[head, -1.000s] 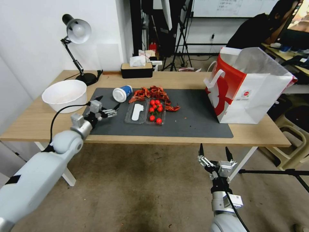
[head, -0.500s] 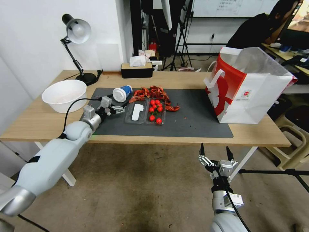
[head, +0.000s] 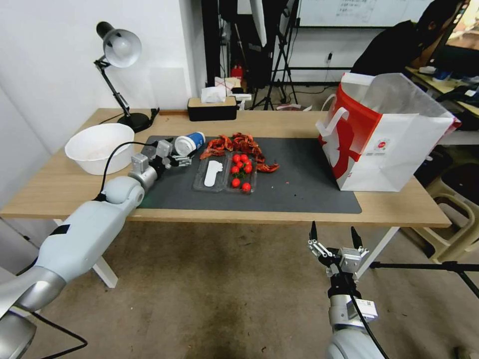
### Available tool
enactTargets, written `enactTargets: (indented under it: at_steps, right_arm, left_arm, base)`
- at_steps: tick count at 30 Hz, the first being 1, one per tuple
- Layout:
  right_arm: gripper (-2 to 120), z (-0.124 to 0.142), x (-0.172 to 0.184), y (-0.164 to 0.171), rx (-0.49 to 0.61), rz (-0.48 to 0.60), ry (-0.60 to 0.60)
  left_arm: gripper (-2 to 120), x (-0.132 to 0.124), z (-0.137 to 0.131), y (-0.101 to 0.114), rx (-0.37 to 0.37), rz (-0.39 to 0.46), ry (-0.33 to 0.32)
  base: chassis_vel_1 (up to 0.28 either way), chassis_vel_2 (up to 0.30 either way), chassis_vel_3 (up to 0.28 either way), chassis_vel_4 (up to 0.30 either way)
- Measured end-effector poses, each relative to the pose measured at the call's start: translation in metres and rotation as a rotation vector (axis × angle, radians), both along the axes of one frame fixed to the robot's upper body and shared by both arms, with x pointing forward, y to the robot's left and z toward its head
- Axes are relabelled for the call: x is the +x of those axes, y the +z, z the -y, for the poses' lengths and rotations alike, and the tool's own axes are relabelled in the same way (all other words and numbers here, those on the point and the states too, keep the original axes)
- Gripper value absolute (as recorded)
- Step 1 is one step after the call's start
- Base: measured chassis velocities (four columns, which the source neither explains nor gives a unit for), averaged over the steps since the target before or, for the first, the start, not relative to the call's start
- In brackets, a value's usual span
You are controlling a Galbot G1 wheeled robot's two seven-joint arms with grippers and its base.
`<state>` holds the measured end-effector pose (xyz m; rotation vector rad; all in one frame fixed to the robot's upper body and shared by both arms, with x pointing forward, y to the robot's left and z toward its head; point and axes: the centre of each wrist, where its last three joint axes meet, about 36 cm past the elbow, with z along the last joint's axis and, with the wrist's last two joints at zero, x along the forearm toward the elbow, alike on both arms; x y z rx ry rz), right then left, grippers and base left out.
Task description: Pick up the trash from the table and place it into the takeout bag.
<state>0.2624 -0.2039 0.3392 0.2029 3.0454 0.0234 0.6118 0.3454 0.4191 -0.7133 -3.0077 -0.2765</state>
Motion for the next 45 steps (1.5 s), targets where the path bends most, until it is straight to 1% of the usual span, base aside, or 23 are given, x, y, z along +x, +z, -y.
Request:
enactTargets:
  at_steps: [8,20,26,30,31,32,34,35,37,38,41,43,45]
  right_arm:
    - [100,0.0,0.0,0.0,0.0,0.0,0.0]
    - [100,0.0,0.001,0.0,0.0,0.001,0.0]
    - [100,0.002,0.001,-0.002,-0.001,-0.003,-0.006]
    - [100,0.002,0.003,-0.001,-0.001,0.001,-0.007]
    - [100,0.002,0.003,-0.001,-0.001,0.002,-0.007]
    - [100,0.002,0.003,-0.001,-0.001,0.002,-0.007]
    - [100,0.002,0.004,-0.002,-0.001,0.002,-0.008]
    - [100,0.002,0.004,-0.002,-0.001,0.002,-0.008]
    - [100,0.002,0.004,-0.002,0.0,0.001,-0.009]
    - [100,0.002,0.004,-0.002,0.0,0.001,-0.009]
    - [100,0.002,0.004,-0.003,-0.001,-0.001,-0.01]
    - [100,0.002,0.004,-0.003,-0.001,-0.002,-0.011]
    - [100,0.002,0.004,-0.004,0.0,-0.003,-0.012]
  left_arm:
    - [100,0.003,0.001,0.001,0.002,0.0,0.0]
    - [100,0.018,0.01,0.0,0.014,-0.009,-0.007]
    - [100,0.03,0.015,0.0,0.027,-0.011,-0.01]
    - [100,0.03,0.012,-0.003,0.045,-0.022,-0.01]
    - [97,0.031,0.012,-0.004,0.047,-0.024,-0.009]
    - [97,0.031,0.012,-0.004,0.047,-0.024,-0.009]
    - [89,0.031,0.01,-0.006,0.056,-0.03,-0.007]
    - [89,0.031,0.01,-0.006,0.056,-0.03,-0.007]
    - [80,0.031,0.008,-0.007,0.062,-0.035,-0.004]
    - [80,0.031,0.008,-0.007,0.062,-0.035,-0.004]
    - [70,0.031,0.007,-0.009,0.067,-0.038,-0.002]
    - [68,0.031,0.007,-0.009,0.067,-0.038,-0.001]
    - [61,0.031,0.006,-0.01,0.071,-0.036,0.0]
  base:
    - [0.0,0.0,0.0,0.0]
    - [0.0,0.0,0.0,0.0]
    - [0.0,0.0,0.0,0.0]
    - [0.0,0.0,0.0,0.0]
    - [0.0,0.0,0.0,0.0]
    - [0.0,0.0,0.0,0.0]
    - [0.0,0.0,0.0,0.0]
    - [0.0,0.0,0.0,0.0]
    - [0.0,0.0,0.0,0.0]
    - [0.0,0.0,0.0,0.0]
    - [0.0,0.0,0.0,0.0]
    - [0.0,0.0,0.0,0.0]
    - [0.0,0.0,0.0,0.0]
